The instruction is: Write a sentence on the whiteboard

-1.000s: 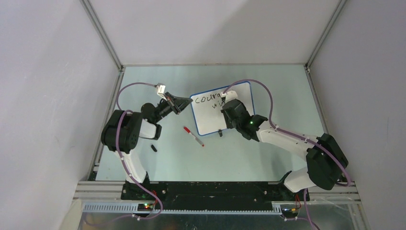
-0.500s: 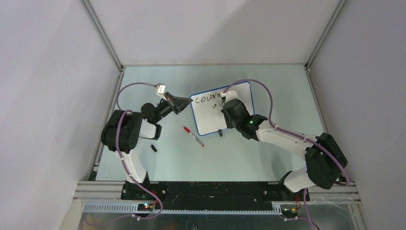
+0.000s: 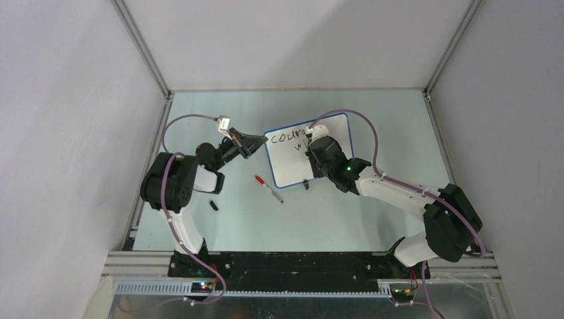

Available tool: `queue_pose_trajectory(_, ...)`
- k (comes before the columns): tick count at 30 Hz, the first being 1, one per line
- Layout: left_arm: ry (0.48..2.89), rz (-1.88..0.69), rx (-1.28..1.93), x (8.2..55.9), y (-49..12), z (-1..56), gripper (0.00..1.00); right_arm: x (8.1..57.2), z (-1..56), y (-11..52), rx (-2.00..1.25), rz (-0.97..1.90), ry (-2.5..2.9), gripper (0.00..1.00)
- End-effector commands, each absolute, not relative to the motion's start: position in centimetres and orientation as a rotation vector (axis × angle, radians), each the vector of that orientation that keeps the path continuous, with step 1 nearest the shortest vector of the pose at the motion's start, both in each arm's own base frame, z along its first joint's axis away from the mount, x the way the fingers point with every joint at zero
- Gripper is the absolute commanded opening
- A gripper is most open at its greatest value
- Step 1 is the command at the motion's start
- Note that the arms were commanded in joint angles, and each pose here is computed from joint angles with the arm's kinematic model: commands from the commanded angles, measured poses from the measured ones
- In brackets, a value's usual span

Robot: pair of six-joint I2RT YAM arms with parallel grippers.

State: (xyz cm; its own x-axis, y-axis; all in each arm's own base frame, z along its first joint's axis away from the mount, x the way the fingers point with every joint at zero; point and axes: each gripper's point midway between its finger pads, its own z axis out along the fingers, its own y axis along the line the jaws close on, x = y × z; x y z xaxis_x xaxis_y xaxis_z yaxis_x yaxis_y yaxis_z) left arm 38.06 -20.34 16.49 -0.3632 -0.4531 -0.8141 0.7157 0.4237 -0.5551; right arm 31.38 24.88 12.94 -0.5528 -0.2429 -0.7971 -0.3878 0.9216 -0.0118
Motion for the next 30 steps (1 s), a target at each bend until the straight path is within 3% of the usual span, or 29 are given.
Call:
queue_pose_trajectory(1, 1.447, -1.212, 0.338, 37.5, -20.7, 17.3, 0.00, 32.0, 14.4, 25.9, -0.454, 0.239, 2.146, 0.00)
queue_pose_trajectory(30, 1.450, -1.213, 0.336, 37.5, -20.7, 17.2, 0.00, 32.7, 14.3, 24.4, -0.411, 0.170, 2.155, 0.00)
